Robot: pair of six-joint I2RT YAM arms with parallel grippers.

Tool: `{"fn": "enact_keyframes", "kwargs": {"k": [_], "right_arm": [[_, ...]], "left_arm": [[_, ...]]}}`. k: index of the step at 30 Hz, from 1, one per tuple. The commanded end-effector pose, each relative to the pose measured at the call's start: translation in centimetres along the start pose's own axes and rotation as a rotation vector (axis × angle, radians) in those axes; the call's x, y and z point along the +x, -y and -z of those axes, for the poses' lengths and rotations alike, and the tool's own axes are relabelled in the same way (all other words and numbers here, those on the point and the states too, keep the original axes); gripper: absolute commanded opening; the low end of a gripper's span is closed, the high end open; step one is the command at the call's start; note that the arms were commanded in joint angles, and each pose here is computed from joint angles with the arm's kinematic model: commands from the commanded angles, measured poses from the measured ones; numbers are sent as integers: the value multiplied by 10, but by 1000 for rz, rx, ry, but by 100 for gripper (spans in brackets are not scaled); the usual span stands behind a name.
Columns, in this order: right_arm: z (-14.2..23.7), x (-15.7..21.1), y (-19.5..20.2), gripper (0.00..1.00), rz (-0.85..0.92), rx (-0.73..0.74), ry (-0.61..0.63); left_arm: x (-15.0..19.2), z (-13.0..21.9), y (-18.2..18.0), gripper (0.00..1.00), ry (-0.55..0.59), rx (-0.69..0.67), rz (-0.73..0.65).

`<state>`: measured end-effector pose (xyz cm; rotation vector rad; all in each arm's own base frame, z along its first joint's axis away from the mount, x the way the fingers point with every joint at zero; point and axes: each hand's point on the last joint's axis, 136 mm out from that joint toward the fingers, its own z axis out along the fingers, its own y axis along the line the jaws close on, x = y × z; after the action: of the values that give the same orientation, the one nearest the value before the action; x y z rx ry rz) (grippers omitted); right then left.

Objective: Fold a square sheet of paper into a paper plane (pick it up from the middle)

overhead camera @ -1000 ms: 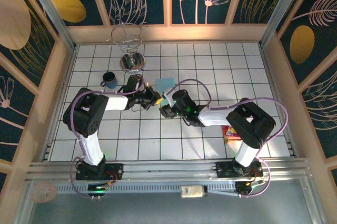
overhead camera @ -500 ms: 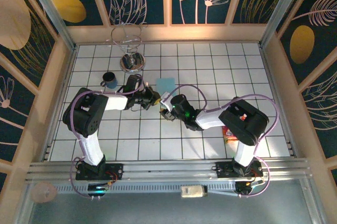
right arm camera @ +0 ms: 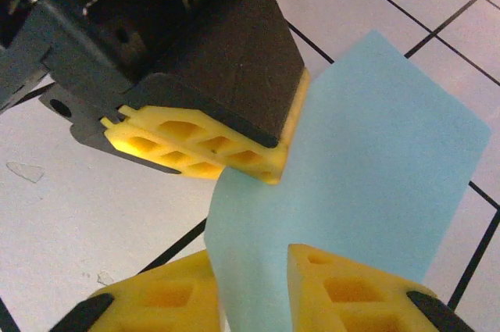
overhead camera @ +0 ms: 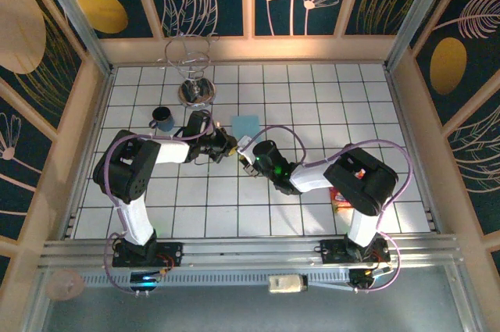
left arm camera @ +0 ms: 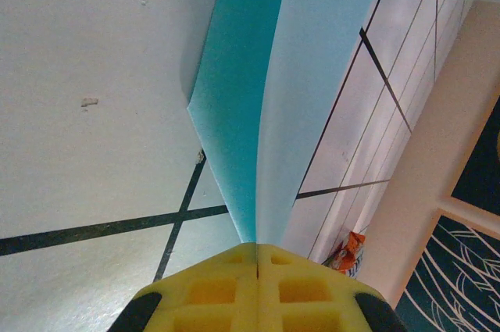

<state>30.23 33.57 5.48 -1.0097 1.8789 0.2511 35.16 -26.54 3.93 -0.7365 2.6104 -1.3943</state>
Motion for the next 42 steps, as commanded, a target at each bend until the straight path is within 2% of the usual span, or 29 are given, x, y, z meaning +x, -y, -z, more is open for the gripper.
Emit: {"fn": "enact_keyframes", "kwargs": {"k": [1, 8, 13, 14, 19, 23, 35, 42], "right_arm": [[1, -6, -7, 20, 21, -27, 4], [2, -6, -37, 8, -46, -220, -47], [7, -10, -47, 5, -145, -327, -39], [8, -11, -49, 4, -170, -350, -37], [17, -16, -54, 2, -292, -459, -13], [22, -19, -54, 2, -386, -533, 5], [24, -19, -63, 2, -503, -671, -35], [20, -21, -45, 1, -612, -663, -26]], "left_arm": [[-1, 8, 8, 7, 2, 21, -6], [-27, 35, 2, 30, 91, -4, -10], [-43, 54, 8, 37, 161, -25, -77], [-43, 61, 21, 37, 177, 1, -108], [-40, 63, 35, 38, 170, 62, -167], [-34, 53, 36, 36, 128, 37, -214], [-47, 0, 2, 24, 75, -241, -317], [-53, -16, -23, 15, 54, -382, -353]]}}
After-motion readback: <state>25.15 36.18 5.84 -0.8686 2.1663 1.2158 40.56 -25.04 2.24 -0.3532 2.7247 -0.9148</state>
